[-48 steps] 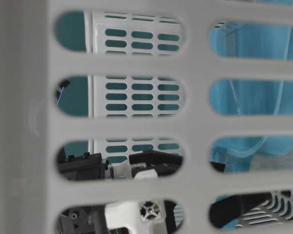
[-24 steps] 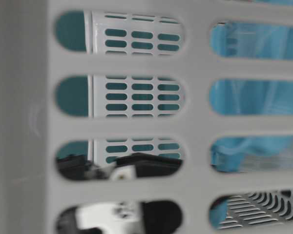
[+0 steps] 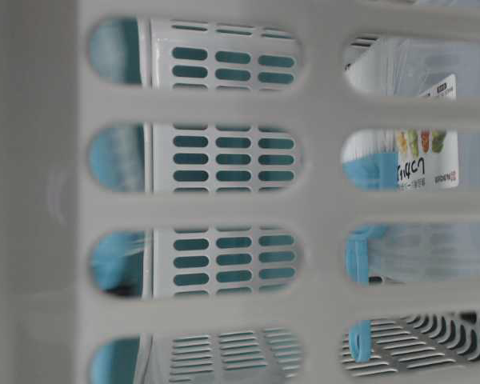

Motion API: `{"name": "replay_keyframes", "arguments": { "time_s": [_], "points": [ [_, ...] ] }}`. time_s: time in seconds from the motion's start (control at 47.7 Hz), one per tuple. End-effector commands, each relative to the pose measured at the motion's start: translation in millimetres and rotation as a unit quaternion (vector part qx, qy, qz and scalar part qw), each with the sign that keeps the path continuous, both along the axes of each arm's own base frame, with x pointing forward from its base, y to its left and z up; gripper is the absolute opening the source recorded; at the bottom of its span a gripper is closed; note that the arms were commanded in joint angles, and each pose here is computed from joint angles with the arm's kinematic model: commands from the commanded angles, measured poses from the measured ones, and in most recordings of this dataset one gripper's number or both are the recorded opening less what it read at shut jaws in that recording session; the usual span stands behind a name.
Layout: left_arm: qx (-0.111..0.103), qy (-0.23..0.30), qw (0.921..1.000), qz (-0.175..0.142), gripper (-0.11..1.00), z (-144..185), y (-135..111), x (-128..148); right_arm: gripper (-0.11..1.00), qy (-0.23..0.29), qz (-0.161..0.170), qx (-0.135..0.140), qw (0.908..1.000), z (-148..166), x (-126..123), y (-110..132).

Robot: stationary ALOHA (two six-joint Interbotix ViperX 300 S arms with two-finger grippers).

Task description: Pick up the dustpan from the shopping basket with the left arm.

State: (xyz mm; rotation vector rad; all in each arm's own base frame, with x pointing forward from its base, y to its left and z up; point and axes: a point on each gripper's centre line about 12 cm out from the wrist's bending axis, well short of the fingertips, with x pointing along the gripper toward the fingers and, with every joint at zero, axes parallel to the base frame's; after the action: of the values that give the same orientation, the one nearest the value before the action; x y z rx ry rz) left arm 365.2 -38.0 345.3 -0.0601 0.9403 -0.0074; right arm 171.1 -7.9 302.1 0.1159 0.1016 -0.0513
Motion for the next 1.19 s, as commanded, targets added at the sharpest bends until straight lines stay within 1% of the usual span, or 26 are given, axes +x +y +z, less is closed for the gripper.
{"name": "replay_keyframes", "arguments": {
  "time_s": [0.0, 0.063, 0.168, 0.65, 1.174],
  "points": [
    [-0.002, -0.041, 0.9992, 0.004, 0.31, 30.9, 5.1, -13.0, 0.8, -0.005, -0.001, 0.002, 1.0, 2.9, 0.9, -0.3],
    [-0.003, -0.044, 0.999, 0.004, 0.31, 36.0, 5.7, -18.2, 0.8, -0.006, -0.002, 0.002, 1.0, 3.0, 0.9, -0.6],
    [-0.005, -0.028, 0.9996, 0.007, 0.31, 34.3, 4.3, -19.3, 0.8, -0.006, -0.001, 0.002, 1.0, 3.0, 1.0, -0.3],
    [0.0, -0.009, 0.9999, 0.01, 0.31, 34.7, 5.5, 1.3, 0.8, -0.011, -0.001, 0.002, 0.9999, 3.8, 0.5, -0.3],
    [-0.001, -0.005, 0.9999, 0.01, 0.31, 32.4, 4.9, 2.3, 0.8, -0.019, -0.001, 0.001, 0.9998, 5.9, 0.3, -0.3]
  ]
}}
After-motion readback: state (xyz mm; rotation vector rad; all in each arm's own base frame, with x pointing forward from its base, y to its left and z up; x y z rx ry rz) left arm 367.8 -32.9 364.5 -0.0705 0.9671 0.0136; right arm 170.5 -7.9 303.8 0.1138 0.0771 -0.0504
